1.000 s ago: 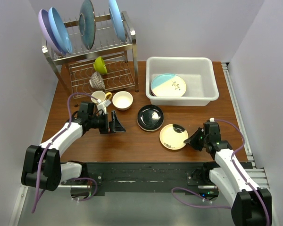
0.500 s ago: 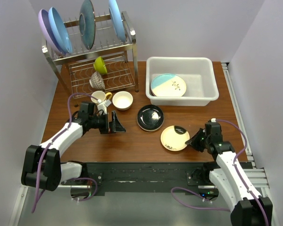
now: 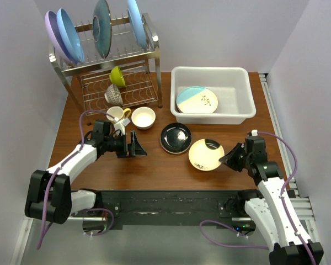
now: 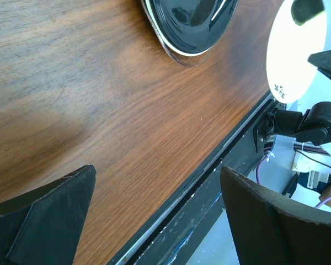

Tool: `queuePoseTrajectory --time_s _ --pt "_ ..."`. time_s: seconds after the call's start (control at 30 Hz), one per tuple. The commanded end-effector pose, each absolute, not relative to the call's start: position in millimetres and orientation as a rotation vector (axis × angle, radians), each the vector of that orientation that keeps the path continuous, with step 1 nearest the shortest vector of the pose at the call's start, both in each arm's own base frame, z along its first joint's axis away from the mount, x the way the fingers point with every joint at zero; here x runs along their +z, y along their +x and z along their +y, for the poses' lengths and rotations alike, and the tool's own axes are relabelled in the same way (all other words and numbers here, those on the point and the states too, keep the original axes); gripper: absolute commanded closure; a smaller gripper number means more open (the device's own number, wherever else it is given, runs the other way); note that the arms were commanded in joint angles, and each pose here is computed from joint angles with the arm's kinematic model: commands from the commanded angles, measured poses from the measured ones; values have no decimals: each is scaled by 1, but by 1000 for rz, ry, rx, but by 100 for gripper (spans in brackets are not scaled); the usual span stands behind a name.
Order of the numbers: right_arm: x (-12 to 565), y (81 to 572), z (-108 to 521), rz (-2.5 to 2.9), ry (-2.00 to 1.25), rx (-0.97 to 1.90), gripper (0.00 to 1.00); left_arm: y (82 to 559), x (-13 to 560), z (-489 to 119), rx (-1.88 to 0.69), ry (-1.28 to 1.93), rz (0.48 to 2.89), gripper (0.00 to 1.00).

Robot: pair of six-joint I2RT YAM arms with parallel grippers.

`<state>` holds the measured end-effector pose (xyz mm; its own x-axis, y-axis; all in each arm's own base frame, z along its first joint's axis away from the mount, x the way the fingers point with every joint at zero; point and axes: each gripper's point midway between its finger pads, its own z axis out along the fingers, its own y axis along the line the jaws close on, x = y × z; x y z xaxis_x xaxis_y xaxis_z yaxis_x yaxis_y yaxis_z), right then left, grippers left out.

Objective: Place the plates into the plastic bin on the countertop
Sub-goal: Pick up the plate at the center of the board.

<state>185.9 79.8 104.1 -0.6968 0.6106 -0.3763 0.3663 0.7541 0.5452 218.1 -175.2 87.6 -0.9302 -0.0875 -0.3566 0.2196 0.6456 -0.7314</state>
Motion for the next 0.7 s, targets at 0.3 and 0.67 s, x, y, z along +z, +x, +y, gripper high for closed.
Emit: queuePoseTrajectory --time_s 0.3,0.67 --pt "157 194 90 2326 606 683 100 222 94 -180 -1208 141 2471 0" --pt "183 211 101 2251 544 770 100 222 92 -181 -1214 144 2478 0"
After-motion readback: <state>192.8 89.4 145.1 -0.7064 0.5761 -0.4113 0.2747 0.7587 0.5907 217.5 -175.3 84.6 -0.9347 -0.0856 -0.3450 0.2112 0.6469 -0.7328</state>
